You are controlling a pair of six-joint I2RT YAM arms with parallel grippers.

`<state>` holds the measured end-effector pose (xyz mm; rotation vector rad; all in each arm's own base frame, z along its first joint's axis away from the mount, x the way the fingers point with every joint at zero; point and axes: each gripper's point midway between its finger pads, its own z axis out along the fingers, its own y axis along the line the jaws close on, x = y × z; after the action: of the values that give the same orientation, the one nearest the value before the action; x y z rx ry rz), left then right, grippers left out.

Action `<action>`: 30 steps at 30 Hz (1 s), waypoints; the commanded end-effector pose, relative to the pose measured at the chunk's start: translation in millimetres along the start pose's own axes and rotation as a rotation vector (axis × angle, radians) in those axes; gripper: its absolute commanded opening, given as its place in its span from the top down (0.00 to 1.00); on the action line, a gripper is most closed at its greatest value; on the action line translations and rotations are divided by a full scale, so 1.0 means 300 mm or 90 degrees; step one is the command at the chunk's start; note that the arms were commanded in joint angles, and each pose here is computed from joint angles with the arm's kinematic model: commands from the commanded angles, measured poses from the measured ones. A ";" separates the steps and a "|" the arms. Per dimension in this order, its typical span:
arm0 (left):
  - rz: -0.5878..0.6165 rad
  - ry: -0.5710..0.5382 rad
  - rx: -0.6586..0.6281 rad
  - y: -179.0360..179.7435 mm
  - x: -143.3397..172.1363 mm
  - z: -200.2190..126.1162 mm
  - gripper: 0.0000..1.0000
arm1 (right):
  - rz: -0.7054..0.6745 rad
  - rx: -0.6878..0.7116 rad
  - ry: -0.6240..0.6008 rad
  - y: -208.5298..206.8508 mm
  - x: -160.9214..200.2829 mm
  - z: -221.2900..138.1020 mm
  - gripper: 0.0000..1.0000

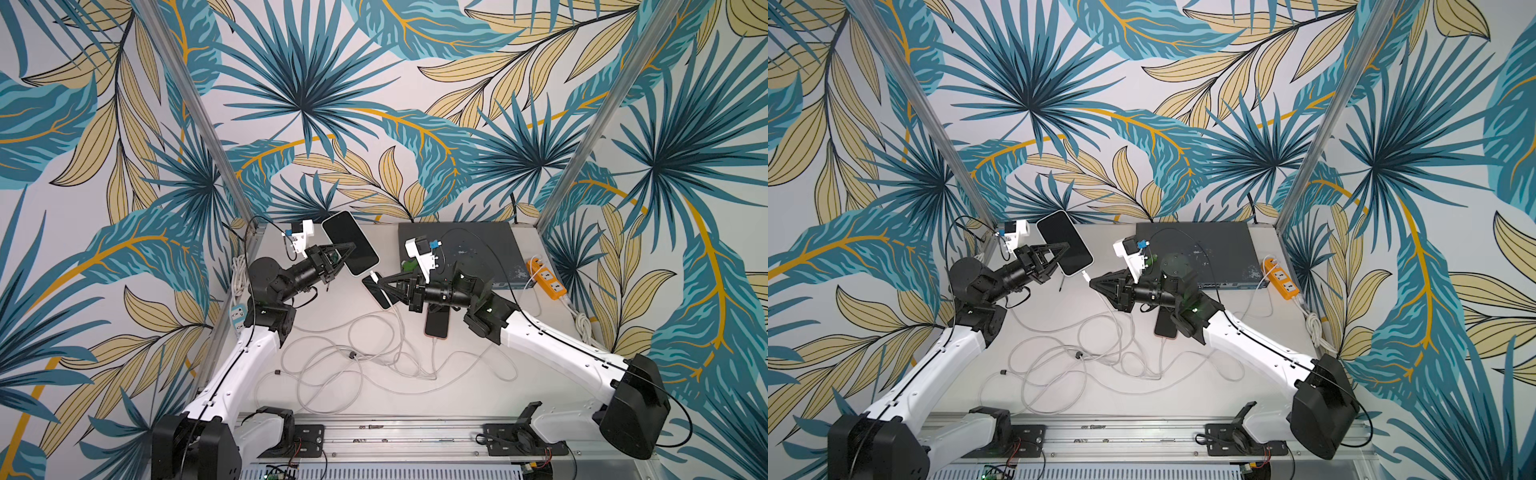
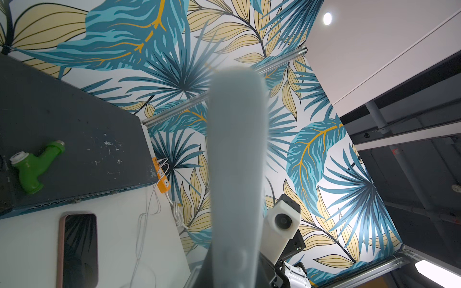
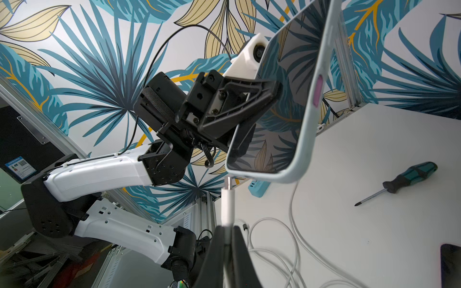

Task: Plug the charging cable into the phone
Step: Insert the charging cable into the phone.

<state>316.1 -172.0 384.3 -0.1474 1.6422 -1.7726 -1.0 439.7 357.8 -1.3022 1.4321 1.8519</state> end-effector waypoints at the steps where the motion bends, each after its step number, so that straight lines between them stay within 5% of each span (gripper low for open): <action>1: 0.045 0.001 0.044 -0.070 0.012 -0.007 1.00 | -0.007 -0.016 -0.004 0.015 -0.014 0.016 1.00; 30: 0.038 -0.016 0.047 -0.066 -0.003 -0.007 1.00 | 0.015 0.004 0.019 -0.032 0.054 0.018 1.00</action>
<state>315.1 -172.1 383.4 -0.1557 1.6303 -1.7875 0.7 446.4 341.8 -1.3129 1.4783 1.8412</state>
